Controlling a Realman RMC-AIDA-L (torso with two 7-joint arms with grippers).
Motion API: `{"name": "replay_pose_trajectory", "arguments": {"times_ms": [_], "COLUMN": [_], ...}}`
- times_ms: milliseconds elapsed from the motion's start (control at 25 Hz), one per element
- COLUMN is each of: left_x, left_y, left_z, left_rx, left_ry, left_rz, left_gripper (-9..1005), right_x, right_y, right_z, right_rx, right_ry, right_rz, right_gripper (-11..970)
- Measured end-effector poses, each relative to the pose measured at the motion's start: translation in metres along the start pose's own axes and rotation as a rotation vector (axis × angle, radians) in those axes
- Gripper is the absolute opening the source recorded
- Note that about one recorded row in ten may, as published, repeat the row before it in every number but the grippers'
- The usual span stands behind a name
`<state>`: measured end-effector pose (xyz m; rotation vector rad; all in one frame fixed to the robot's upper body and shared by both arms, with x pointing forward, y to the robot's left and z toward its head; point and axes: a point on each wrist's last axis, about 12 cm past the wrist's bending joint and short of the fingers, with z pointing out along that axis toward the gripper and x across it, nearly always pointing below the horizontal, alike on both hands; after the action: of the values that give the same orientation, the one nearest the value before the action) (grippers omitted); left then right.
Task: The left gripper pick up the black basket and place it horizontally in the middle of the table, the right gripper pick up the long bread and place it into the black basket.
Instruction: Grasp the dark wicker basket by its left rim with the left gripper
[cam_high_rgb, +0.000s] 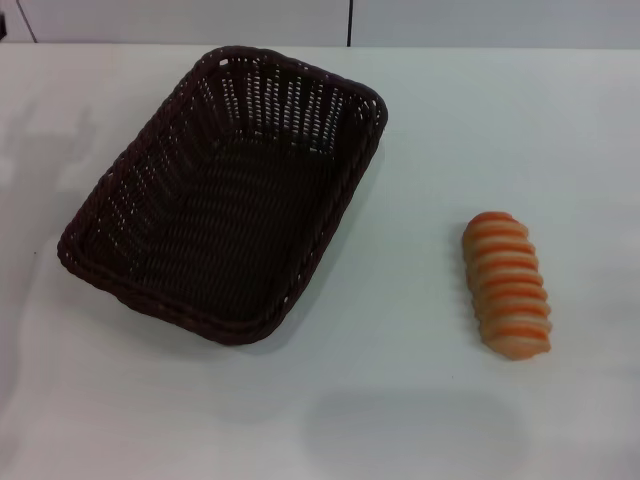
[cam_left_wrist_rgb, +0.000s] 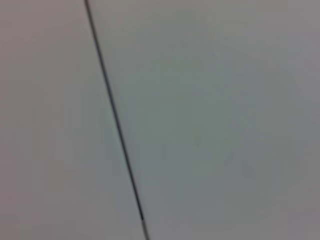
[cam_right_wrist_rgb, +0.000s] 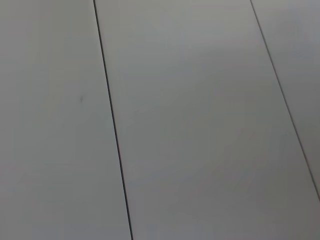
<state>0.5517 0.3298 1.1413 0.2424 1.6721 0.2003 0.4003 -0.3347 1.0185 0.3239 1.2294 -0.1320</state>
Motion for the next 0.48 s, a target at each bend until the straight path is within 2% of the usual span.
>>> {"name": "replay_pose_trajectory", "arguments": {"times_ms": [160,240,280,440,480], "left_x": [-0.028,-0.046,-0.046,-0.076,-0.076], "left_y": [-0.004,-0.015,-0.015,-0.04,-0.04], "left_z": [0.002,0.003,0.003,0.006,0.006], "left_rx": [0.049,0.101,0.101,0.232,0.232], "left_ry": [0.038,0.096,0.096,0.193,0.193], "left_rz": [0.046,0.096,0.096,0.197,0.197], "left_gripper": [799,798,798,796,796], "right_x": [0.0,0.0,0.0,0.0,0.0], "right_y": [-0.001,-0.001,-0.001,-0.001,-0.001], "right_z": [0.0,0.0,0.0,0.0,0.0], "right_rx": [0.0,0.0,0.0,-0.001,-0.001], "right_ry": [0.0,0.0,0.0,0.0,0.0], "right_rz": [-0.002,-0.004,-0.004,-0.004,-0.004], "right_gripper": [735,734,734,733,733]}}
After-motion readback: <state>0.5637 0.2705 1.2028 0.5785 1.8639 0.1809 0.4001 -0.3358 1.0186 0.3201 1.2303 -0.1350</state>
